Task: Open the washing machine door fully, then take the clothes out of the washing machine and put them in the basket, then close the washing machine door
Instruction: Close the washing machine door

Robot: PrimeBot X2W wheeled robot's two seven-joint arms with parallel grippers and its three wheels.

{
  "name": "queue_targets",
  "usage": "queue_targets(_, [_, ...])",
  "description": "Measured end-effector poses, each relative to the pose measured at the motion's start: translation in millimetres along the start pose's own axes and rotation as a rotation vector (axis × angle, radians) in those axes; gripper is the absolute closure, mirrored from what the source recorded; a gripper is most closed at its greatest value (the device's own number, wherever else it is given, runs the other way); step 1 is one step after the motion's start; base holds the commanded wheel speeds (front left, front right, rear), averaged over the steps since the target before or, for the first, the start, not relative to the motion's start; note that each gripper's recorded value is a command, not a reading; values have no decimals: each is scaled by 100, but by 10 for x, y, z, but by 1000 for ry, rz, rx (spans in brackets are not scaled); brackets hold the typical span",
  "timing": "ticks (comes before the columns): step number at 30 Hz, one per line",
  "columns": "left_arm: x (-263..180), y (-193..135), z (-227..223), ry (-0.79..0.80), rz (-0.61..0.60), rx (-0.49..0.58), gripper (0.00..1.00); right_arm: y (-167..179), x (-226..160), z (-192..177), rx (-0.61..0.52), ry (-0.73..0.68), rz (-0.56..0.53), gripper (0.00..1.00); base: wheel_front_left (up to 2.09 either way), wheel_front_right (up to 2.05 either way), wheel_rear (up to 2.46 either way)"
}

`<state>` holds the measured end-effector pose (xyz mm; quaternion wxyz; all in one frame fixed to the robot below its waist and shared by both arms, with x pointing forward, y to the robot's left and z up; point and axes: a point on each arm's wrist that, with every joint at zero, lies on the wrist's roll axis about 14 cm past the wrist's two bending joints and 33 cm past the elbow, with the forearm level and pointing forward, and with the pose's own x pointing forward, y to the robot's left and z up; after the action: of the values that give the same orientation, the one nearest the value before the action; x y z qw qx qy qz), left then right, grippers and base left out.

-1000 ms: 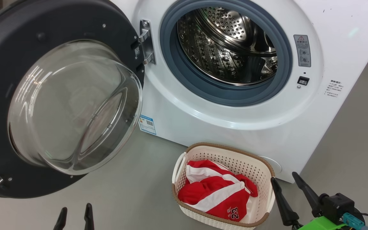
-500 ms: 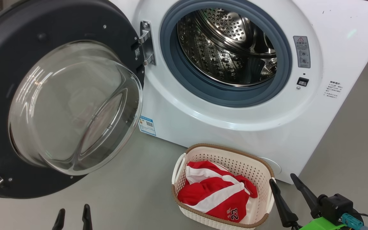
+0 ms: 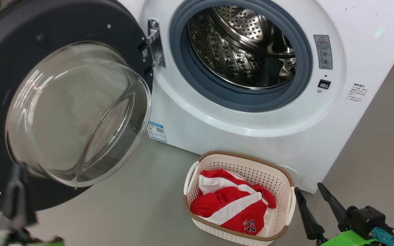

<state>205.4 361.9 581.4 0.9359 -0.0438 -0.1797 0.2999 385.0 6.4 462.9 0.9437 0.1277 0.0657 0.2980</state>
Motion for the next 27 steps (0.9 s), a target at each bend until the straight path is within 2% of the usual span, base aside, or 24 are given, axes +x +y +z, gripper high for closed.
queue_targets(9, [642, 299, 1048, -315, 1, 129, 100, -73, 41, -56, 19, 8, -18, 0, 0, 0, 0])
queue_targets(14, [909, 457, 1330, -382, 31, 124, 100, -103, 72, -106, 30, 17, -27, 0, 0, 0, 0])
queue_targets(16, [1026, 559, 1394, -396, 57, 70, 100, -104, 88, -128, 39, 21, -27, 0, 0, 0, 0])
queue_targets(17, [1131, 725, 1383, -389, 101, -8, 100, -111, 101, -152, 45, 25, -28, 0, 0, 0, 0])
queue_targets(19, [1228, 923, 1298, -344, 150, -66, 100, -125, 113, -166, 49, 27, -31, 0, 0, 0, 0])
queue_targets(23, [1393, 1280, 1066, -189, 240, -169, 100, -182, 131, -180, 56, 28, -46, 0, 0, 0, 0])
queue_targets(27, [1472, 1483, 745, 3, 306, -309, 100, -183, 148, -204, 62, 32, -46, 0, 0, 0, 0])
